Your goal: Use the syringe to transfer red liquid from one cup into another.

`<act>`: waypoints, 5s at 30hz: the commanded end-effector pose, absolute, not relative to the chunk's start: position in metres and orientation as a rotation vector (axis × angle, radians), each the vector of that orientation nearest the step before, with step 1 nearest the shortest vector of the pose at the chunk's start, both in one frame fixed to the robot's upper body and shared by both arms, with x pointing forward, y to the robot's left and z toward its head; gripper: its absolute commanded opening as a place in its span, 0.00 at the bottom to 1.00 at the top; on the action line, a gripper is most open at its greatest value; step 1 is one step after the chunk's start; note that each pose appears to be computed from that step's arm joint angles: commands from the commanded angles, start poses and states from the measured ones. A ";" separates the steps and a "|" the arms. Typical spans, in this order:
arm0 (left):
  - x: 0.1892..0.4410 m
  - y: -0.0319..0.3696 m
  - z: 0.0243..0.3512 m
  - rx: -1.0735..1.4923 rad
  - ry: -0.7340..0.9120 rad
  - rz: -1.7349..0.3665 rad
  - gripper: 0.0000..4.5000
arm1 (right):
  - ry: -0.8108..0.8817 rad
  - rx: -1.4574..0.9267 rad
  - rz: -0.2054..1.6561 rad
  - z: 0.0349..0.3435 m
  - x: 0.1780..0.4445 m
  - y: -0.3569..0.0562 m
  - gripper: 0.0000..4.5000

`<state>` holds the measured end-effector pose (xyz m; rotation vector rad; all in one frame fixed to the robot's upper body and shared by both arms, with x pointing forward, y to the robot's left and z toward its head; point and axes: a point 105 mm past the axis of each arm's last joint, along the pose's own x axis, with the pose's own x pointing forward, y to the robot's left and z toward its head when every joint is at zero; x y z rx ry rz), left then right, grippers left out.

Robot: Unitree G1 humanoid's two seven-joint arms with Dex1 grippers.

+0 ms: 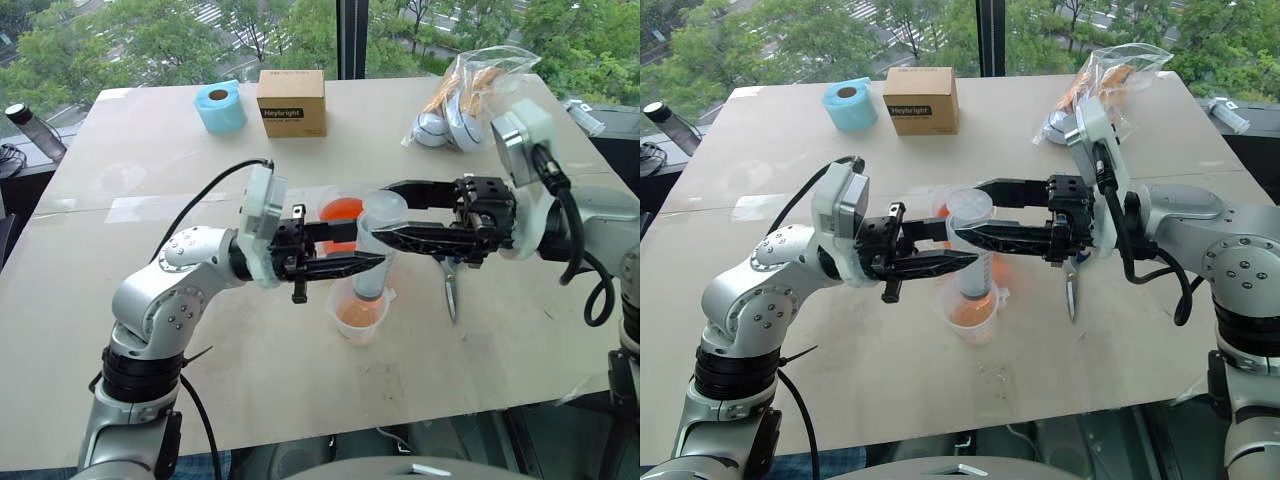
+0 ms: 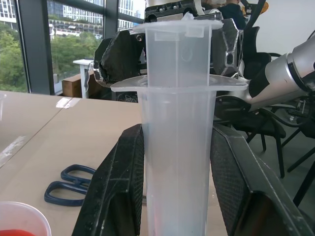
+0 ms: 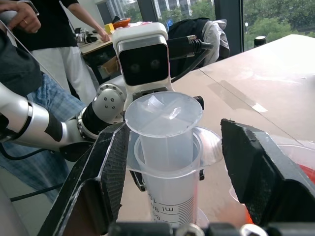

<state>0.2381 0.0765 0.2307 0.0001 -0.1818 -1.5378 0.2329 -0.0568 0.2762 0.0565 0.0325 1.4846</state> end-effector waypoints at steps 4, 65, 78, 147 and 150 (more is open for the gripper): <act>0.232 0.077 0.244 0.023 -0.258 -1.556 0.30 | -0.062 0.076 1.540 0.296 0.222 -0.058 0.69; 0.235 0.076 0.245 0.025 -0.276 -1.552 0.30 | 0.090 -0.143 1.495 0.249 0.232 -0.060 0.32; 0.235 0.077 0.245 0.036 -0.279 -1.547 0.30 | 0.003 -0.018 1.510 0.274 0.234 -0.066 0.98; 0.219 0.183 0.170 0.335 0.132 -0.873 0.99 | 0.118 -0.154 0.851 0.111 0.231 -0.249 1.00; 0.202 0.185 0.140 0.222 0.184 -0.778 0.99 | 0.140 -0.160 0.883 0.102 0.233 -0.251 1.00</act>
